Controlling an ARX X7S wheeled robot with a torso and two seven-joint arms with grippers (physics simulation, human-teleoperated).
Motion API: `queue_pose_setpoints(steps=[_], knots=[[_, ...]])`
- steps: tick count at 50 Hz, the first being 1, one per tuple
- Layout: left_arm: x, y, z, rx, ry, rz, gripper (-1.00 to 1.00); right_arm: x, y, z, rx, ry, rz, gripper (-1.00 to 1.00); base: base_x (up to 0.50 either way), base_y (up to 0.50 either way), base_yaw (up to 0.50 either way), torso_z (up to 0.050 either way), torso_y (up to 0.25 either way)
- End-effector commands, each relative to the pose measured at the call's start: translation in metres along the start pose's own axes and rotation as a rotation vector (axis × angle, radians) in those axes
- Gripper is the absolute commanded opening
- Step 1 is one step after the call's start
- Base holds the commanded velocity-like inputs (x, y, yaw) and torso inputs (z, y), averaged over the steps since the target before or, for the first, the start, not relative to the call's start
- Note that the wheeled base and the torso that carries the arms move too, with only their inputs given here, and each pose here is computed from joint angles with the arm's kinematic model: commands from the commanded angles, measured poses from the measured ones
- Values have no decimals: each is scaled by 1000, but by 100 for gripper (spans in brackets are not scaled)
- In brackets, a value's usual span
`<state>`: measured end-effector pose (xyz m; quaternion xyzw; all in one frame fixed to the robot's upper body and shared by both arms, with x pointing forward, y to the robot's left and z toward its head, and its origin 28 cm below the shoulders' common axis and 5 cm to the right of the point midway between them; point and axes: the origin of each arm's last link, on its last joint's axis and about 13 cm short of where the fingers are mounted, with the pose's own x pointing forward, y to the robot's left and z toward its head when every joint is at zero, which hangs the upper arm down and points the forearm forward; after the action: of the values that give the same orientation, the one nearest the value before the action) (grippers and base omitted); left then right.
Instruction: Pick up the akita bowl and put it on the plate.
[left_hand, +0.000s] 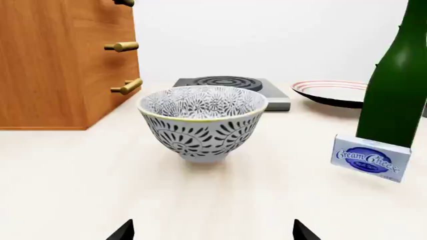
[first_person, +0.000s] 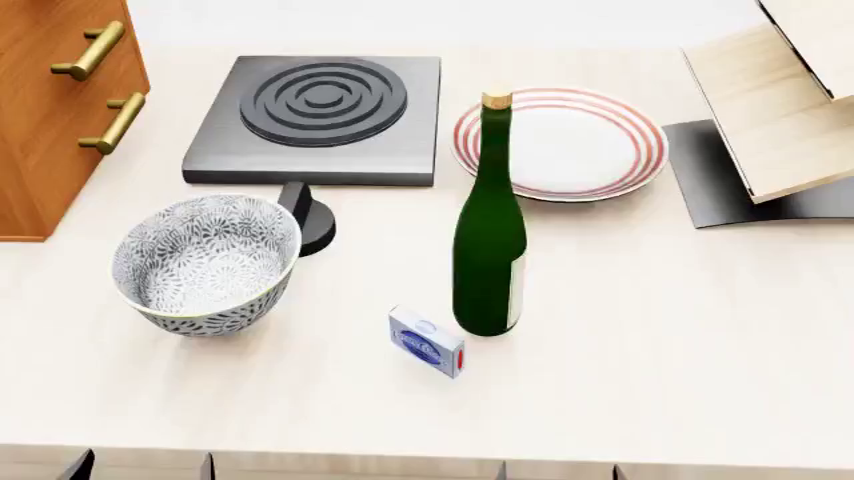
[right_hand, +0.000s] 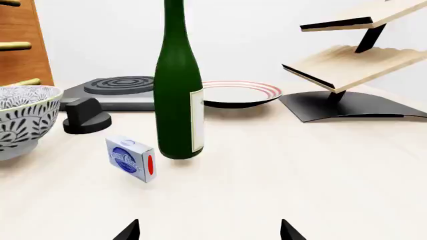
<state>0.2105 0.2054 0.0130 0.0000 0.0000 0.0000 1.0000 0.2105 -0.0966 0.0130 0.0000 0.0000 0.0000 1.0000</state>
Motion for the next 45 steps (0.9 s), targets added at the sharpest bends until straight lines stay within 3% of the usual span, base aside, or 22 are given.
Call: queue_pose_setpoints(steps=[1, 2, 8, 10, 13, 14, 15, 17, 19, 22, 24, 26, 33, 35, 45], knots=[[-1, 0, 2, 0, 0, -34, 100, -1, 1, 1, 0, 0, 0, 100, 0, 0, 0, 0, 0], [1, 2, 2, 5, -13, 33, 100, -3, 2, 2, -63, -34, -8, 100, 0, 0, 0, 0, 0], [14, 7, -6, 27, -55, 179, 100, 2, 3, -7, -73, 30, -103, 100, 0, 0, 0, 0, 0], [17, 7, -14, 22, -24, 192, 100, 2, 2, -7, 17, 77, -58, 100, 0, 0, 0, 0, 0], [23, 9, -19, 50, -21, 259, 100, 2, 0, -12, 33, 150, -95, 100, 0, 0, 0, 0, 0], [22, 8, -20, 66, -38, 236, 100, 2, 0, -10, 86, 161, -13, 100, 0, 0, 0, 0, 0], [21, 7, -20, 70, -39, 245, 100, 1, -1, -10, 67, 158, -30, 100, 0, 0, 0, 0, 0], [23, 7, -20, 70, -42, 257, 100, 2, -1, -10, -71, 89, -107, 100, 0, 0, 0, 0, 0], [24, 8, -18, 71, -55, 262, 100, 1, -1, -10, -24, 114, -70, 100, 0, 0, 0, 0, 0], [24, 11, -7, 67, -112, 259, 100, 1, 0, -4, -78, 63, -92, 100, 0, 0, 0, 0, 0], [24, 13, 0, 48, -138, 255, 100, 0, 0, 2, -51, 45, -89, 100, 0, 0, 0, 0, 0], [25, 14, 11, 89, -191, 273, 100, -1, -1, 16, -61, 2, -102, 100, 0, 0, 0, 0, 0], [19, 21, 45, 62, -329, 326, 100, -2, -6, 45, -57, -96, -132, 100, 0, 0, 0, 0, 0], [12, 25, 58, 20, -367, 346, 100, -3, -7, 55, -47, -128, -138, 100, 0, 0, 0, 0, 0], [-1, 27, 72, 5, -435, 358, 100, -15, -8, 67, -36, -183, -144, 100, 0, 0, 0, 0, 0]])
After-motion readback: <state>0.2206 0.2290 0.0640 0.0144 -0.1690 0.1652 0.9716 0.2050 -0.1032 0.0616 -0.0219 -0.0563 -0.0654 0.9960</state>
